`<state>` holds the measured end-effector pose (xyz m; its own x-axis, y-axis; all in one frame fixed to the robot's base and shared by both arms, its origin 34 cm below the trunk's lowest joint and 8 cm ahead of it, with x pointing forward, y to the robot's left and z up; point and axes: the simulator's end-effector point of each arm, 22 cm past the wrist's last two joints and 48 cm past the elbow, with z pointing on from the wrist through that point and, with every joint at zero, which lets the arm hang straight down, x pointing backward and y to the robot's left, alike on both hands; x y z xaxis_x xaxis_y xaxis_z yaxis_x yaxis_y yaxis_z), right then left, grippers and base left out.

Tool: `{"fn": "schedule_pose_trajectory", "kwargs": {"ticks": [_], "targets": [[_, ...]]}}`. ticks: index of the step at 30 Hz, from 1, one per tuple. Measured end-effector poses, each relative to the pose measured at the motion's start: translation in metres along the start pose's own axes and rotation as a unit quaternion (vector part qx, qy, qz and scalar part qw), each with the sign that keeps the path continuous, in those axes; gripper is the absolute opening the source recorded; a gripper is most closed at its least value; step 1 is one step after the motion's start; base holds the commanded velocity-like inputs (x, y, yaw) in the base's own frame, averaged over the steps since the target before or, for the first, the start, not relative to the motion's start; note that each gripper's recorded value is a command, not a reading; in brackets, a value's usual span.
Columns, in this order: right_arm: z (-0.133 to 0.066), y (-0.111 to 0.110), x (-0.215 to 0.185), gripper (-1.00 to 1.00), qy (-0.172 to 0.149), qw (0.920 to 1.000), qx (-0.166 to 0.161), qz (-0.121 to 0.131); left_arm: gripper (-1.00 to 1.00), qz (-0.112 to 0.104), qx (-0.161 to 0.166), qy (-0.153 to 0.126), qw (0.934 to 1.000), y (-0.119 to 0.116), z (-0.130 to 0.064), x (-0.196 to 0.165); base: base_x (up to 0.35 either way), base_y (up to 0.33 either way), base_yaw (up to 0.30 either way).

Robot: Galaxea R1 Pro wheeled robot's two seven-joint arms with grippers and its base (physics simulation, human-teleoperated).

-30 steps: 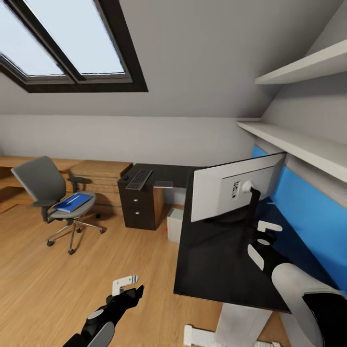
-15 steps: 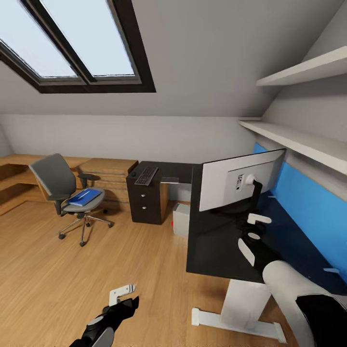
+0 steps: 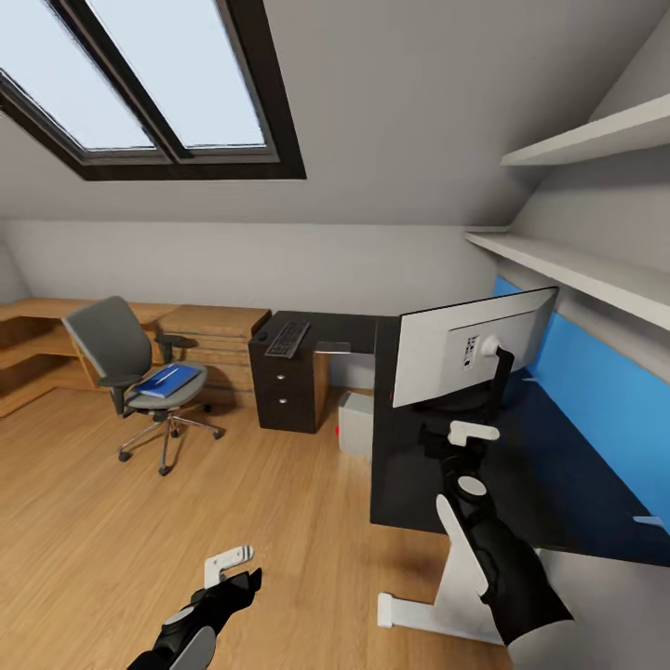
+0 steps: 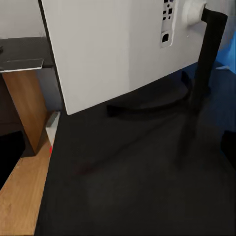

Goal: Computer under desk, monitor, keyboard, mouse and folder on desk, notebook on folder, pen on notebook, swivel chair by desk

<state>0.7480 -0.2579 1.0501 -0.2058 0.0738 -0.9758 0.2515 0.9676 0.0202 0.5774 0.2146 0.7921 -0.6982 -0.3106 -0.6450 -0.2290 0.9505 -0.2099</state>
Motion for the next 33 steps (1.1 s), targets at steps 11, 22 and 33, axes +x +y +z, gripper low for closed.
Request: {"fn": "schedule_pose_trajectory", "kwargs": {"ticks": [11,22,33], "targets": [[-0.004,0.006,-0.006,1.00,-0.012,0.9999,-0.005,0.002,1.00,0.000,0.001,0.000,1.0000,-0.001,0.000,0.001,0.000,0.330,0.000],[-0.025,0.007,-0.016,1.00,-0.038,0.9990,-0.014,0.020,1.00,-0.002,0.002,0.002,1.0000,-0.002,0.000,0.002,0.000,0.129,0.000],[-0.032,0.003,-0.029,1.00,-0.064,0.9974,-0.004,0.034,1.00,-0.002,0.004,-0.003,1.0000,-0.004,-0.002,-0.003,0.000,0.006,0.000]]}}
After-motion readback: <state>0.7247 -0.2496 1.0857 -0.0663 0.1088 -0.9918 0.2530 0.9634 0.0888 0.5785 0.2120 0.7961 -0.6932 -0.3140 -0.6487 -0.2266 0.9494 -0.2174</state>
